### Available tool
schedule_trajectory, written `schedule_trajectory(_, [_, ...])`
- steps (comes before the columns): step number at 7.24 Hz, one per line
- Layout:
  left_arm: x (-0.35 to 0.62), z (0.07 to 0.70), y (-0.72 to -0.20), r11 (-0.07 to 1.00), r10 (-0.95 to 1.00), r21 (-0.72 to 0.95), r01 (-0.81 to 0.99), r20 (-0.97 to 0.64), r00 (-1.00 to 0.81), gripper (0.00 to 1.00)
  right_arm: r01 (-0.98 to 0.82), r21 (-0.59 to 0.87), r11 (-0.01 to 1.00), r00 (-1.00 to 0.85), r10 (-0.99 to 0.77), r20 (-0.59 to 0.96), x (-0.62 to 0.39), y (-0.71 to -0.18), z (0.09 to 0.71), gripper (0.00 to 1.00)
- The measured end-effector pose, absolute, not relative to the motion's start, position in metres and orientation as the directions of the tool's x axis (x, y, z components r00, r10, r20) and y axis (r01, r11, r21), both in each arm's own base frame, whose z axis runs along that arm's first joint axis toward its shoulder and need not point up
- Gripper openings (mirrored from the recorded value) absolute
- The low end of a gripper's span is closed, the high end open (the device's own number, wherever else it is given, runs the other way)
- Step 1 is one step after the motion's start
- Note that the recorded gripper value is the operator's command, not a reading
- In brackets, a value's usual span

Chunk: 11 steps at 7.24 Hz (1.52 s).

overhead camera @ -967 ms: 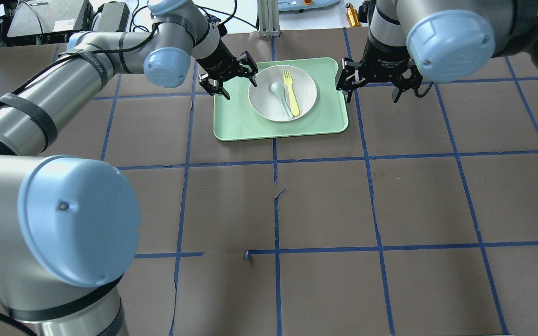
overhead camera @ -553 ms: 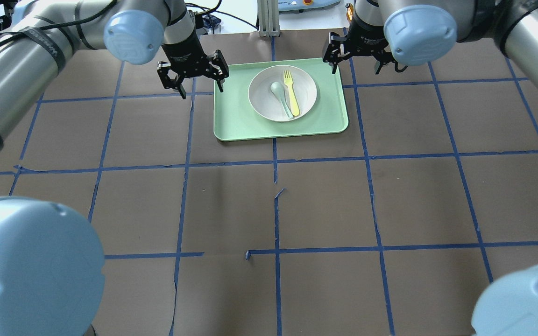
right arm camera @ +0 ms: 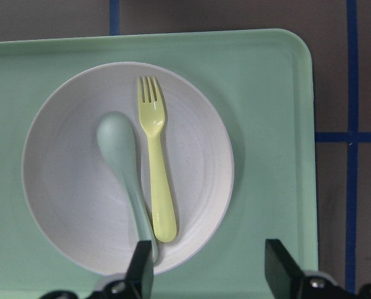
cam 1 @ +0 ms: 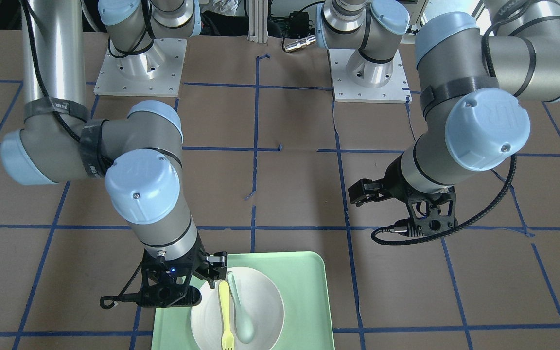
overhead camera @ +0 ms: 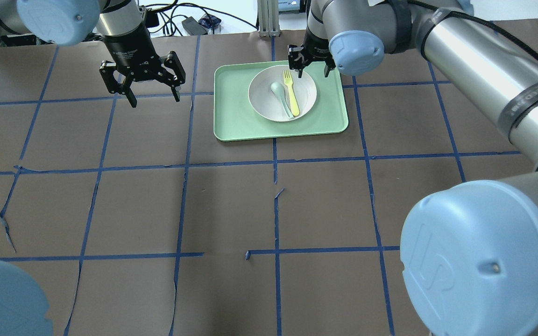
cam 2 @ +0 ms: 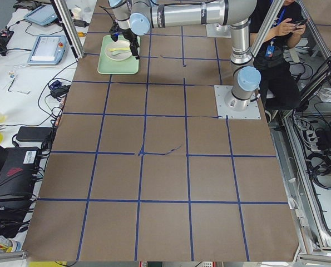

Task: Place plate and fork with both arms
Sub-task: 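Lower the right gripper onto the yellow fork and grasp it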

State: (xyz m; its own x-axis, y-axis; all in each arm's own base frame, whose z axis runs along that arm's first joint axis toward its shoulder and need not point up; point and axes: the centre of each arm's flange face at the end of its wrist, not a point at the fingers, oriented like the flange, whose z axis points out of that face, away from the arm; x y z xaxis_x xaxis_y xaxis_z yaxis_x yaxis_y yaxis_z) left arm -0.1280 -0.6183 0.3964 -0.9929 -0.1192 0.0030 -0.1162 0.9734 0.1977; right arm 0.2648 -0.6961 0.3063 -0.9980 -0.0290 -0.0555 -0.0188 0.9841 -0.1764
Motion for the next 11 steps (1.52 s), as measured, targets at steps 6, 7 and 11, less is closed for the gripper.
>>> schedule_trajectory(6, [-0.123,0.388,-0.607,0.967,-0.134,0.221,-0.130,0.005,-0.991,1.00,-0.037,-0.150,0.988,-0.996,-0.048,-0.073,0.292,-0.722,0.219,0.46])
schedule_trajectory(7, [-0.123,0.387,-0.606,0.966,-0.133,0.223,-0.128,0.005,-0.991,1.00,-0.038,-0.142,0.989,-0.996,-0.049,-0.072,0.292,-0.723,0.211,0.46])
schedule_trajectory(11, [-0.123,0.386,-0.605,0.966,-0.131,0.226,-0.127,0.004,-0.991,1.00,-0.039,-0.113,0.993,-0.995,-0.049,-0.086,0.295,-0.723,0.189,0.34])
